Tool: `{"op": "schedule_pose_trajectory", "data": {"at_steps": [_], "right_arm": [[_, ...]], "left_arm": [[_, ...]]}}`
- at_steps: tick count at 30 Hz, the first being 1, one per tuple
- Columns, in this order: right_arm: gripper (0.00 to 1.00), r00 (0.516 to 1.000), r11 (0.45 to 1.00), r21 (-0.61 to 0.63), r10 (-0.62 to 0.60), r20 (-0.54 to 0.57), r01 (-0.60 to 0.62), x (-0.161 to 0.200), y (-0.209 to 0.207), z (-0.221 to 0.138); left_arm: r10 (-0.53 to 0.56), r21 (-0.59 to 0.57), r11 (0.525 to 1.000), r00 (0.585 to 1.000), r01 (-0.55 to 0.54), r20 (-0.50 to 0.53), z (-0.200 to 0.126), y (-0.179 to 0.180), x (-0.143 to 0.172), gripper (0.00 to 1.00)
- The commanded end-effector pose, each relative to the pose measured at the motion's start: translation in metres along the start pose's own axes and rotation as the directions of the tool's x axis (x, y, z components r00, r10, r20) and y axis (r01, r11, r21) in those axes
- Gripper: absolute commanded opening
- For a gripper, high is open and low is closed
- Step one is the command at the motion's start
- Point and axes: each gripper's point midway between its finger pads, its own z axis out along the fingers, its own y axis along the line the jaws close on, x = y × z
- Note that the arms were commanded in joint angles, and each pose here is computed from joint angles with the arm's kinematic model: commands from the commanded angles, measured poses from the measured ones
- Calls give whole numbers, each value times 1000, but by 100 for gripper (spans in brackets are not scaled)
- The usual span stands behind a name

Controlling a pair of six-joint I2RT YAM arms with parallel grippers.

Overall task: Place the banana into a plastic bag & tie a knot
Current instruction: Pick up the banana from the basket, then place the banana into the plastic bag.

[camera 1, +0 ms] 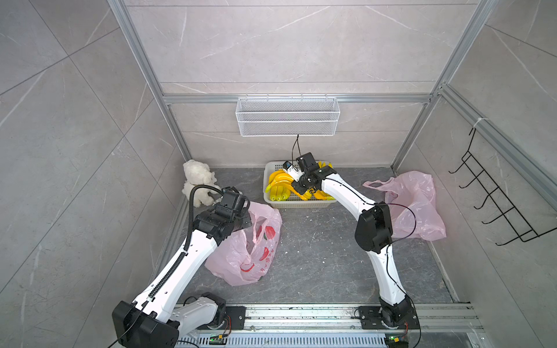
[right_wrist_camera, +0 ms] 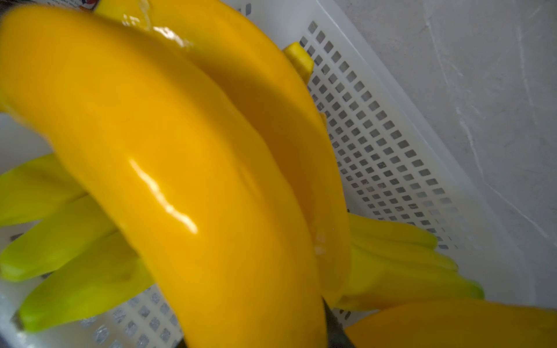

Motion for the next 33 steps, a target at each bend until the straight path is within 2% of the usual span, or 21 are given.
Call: {"op": "schedule_pose_trajectory", "data": {"at_steps": [1, 4, 8, 12, 17, 19, 23, 30, 33], "right_arm": [[25, 994, 999, -4, 34, 100, -34, -25, 1, -47], [23, 988, 997, 10, 69, 140, -72, -30, 2, -75], [18, 980, 990, 17, 133, 149, -138, -19, 16, -110], [18, 970, 982, -1, 186, 156, -188, -1, 54, -149], [16, 973, 978, -29, 207, 105, -205, 38, 109, -183], [16, 976, 978, 6, 205, 71, -206, 56, 124, -189], [15, 978, 976, -60, 209, 12, -208, 76, 174, -187], [12, 974, 980, -35, 192, -117, -198, 105, 232, -163], [12, 977, 984, -65, 152, -150, -163, 116, 257, -156]], "left_arm": [[-1, -22, 1000, 1000, 2, 15, -8, 5, -5, 0], [-32, -75, 997, 999, 34, 39, -15, 16, -10, 0], [-74, -108, 991, 994, 82, 78, -23, 25, -19, 0], [-85, -107, 990, 993, 94, 87, -24, 25, -24, 0], [-85, -76, 993, 993, 91, 77, -22, 18, -26, 0], [-81, -58, 995, 994, 85, 67, -20, 14, -25, 0], [-69, -12, 997, 996, 70, 57, -18, 5, -23, 0], [-67, 10, 998, 997, 67, 42, -19, 3, -20, 0], [-60, 9, 998, 998, 60, 37, -19, 3, -19, 0]]}}
